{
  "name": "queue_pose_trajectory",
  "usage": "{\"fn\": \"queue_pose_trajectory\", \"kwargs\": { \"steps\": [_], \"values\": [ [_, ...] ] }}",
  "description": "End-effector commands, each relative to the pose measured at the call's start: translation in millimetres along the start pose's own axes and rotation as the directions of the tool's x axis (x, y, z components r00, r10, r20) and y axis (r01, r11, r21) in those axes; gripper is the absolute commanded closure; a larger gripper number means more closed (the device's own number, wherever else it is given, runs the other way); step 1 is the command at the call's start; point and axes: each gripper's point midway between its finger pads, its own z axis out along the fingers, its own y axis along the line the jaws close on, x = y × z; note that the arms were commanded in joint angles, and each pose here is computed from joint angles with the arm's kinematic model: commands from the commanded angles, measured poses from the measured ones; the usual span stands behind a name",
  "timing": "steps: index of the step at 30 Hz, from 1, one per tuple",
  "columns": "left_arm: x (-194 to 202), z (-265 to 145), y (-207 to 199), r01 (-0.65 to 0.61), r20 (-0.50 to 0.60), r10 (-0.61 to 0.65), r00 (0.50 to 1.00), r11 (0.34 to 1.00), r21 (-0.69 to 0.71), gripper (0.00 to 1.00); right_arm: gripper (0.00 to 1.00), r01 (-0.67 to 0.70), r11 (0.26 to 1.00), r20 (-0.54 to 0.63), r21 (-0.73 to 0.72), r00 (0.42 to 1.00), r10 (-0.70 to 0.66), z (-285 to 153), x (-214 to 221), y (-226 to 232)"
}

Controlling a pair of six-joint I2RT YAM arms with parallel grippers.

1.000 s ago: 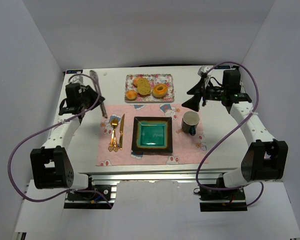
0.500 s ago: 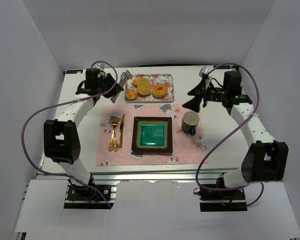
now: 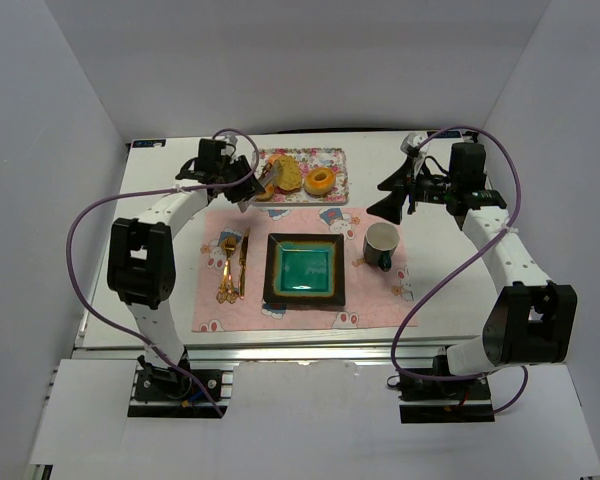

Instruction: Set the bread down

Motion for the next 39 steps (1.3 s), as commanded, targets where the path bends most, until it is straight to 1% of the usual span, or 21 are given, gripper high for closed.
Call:
{"fn": "queue_pose_trajectory", "kwargs": {
  "steps": [1, 6, 9, 13, 14, 15, 16, 17, 19, 20, 22, 24, 25, 26, 27, 28, 29, 30, 32, 34, 39],
  "values": [
    [-13.0, -7.8, -15.7, -0.049, 0.021, 0.048, 0.999, 0.998, 0.026, 0.53, 0.1, 0.046, 0.999, 0.036, -0.014, 0.998, -0.046, -3.2, -13.3, 4.8],
    [-8.4, -5.1, -14.6, -0.061, 0.004, 0.061, 0.998, 0.998, 0.019, 0.53, 0.11, 0.044, 0.999, 0.036, -0.014, 0.998, -0.044, -3.4, -13.2, 4.3],
    [-6.5, -5.8, -18.2, -0.063, -0.002, 0.063, 0.998, 0.997, 0.038, 0.56, 0.11, 0.046, 0.999, 0.036, -0.012, 0.998, -0.045, -3.5, -13.7, 4.0],
    [-7.3, -9.4, -25.8, -0.06, 0.004, 0.06, 0.998, 0.996, 0.068, 0.72, 0.11, 0.047, 0.999, 0.039, -0.016, 0.998, -0.047, -3.5, -14.5, 4.6],
    [-9.3, -11.1, -27.1, -0.059, 0.01, 0.058, 0.998, 0.996, 0.072, 0.79, 0.11, 0.047, 0.999, 0.038, -0.015, 0.998, -0.047, -3.4, -14.6, 4.1],
    [-11.2, -12.8, -30.6, -0.06, 0.019, 0.059, 0.998, 0.995, 0.082, 0.81, 0.11, 0.048, 0.999, 0.039, -0.015, 0.998, -0.048, -4.0, -15.4, 4.2],
    [-16.5, -19.2, -35.8, -0.065, 0.038, 0.061, 0.997, 0.993, 0.094, 0.84, 0.11, 0.052, 0.999, 0.041, -0.014, 0.998, -0.052, -4.3, -16.5, 4.4],
    [-19.2, -22.8, -39.1, -0.061, 0.049, 0.056, 0.997, 0.993, 0.1, 0.89, 0.11, 0.05, 0.999, 0.04, -0.014, 0.998, -0.049, -4.7, -16.8, 5.0],
    [-26.7, -33.0, -47.2, -0.069, 0.081, 0.06, 0.995, 0.991, 0.113, 0.94, 0.11, 0.057, 0.998, 0.041, -0.012, 0.998, -0.056, -5.8, -18.3, 5.4],
    [-33.2, -45.8, -54.4, -0.075, 0.11, 0.062, 0.992, 0.989, 0.123, 0.99, 0.11, 0.06, 0.998, 0.041, -0.012, 0.997, -0.059, -6.1, -18.9, 5.8],
    [-33.6, -58.1, -58.3, -0.07, 0.131, 0.053, 0.99, 0.989, 0.13, 1.0, 0.1, 0.058, 0.998, 0.039, -0.01, 0.998, -0.058, -7.4, -18.4, 6.0],
    [-34.7, -82.0, -69.9, -0.079, 0.161, 0.054, 0.986, 0.985, 0.155, 1.0, 0.11, 0.062, 0.998, 0.038, -0.011, 0.997, -0.061, -8.0, -18.1, 6.9],
    [-22.5, -84.2, -64.5, -0.05, 0.139, 0.029, 0.99, 0.987, 0.15, 1.0, 0.11, 0.063, 0.998, 0.036, -0.008, 0.997, -0.063, -8.2, -18.2, 6.8],
    [-21.9, -102.6, -73.5, -0.053, 0.161, 0.024, 0.987, 0.982, 0.179, 1.0, 0.11, 0.061, 0.998, 0.036, -0.008, 0.997, -0.061, -8.5, -17.4, 6.7],
    [-16.3, -109.7, -74.9, -0.044, 0.16, 0.013, 0.987, 0.98, 0.192, 1.0, 0.11, 0.062, 0.998, 0.035, -0.009, 0.998, -0.061, -8.5, -16.6, 6.8],
    [1.6, -109.5, -66.5, -0.003, 0.122, -0.02, 0.992, 0.983, 0.186, 1.0, 0.11, 0.062, 0.998, 0.033, -0.009, 0.998, -0.062, -8.5, -16.2, 6.9],
    [10.2, -116.1, -67.1, 0.014, 0.108, -0.036, 0.994, 0.98, 0.198, 1.0, 0.1, 0.062, 0.998, 0.033, -0.009, 0.998, -0.062, -8.5, -16.2, 6.9],
    [14.3, -132.5, -72.7, 0.017, 0.122, -0.045, 0.992, 0.975, 0.222, 1.0, 0.11, 0.065, 0.998, 0.035, -0.01, 0.997, -0.065, -8.6, -16.9, 7.0],
    [42.1, -135.9, -64.3, 0.077, 0.059, -0.092, 0.994, 0.973, 0.219, 1.0, 0.11, 0.061, 0.998, 0.034, -0.012, 0.998, -0.06, -7.9, -16.4, 6.1],
    [60.7, -152.4, -66.5, 0.107, 0.022, -0.115, 0.993, 0.967, 0.23, 1.0, 0.11, 0.055, 0.998, 0.033, -0.016, 0.998, -0.055, -7.4, -15.8, 5.0],
    [120.4, -174.1, -64.7, 0.17, -0.141, -0.143, 0.98, 0.965, 0.2, 1.0, 0.11, 0.05, 0.998, 0.033, -0.024, 0.998, -0.049, -5.3, -16.9, 2.7]
  ]
}}
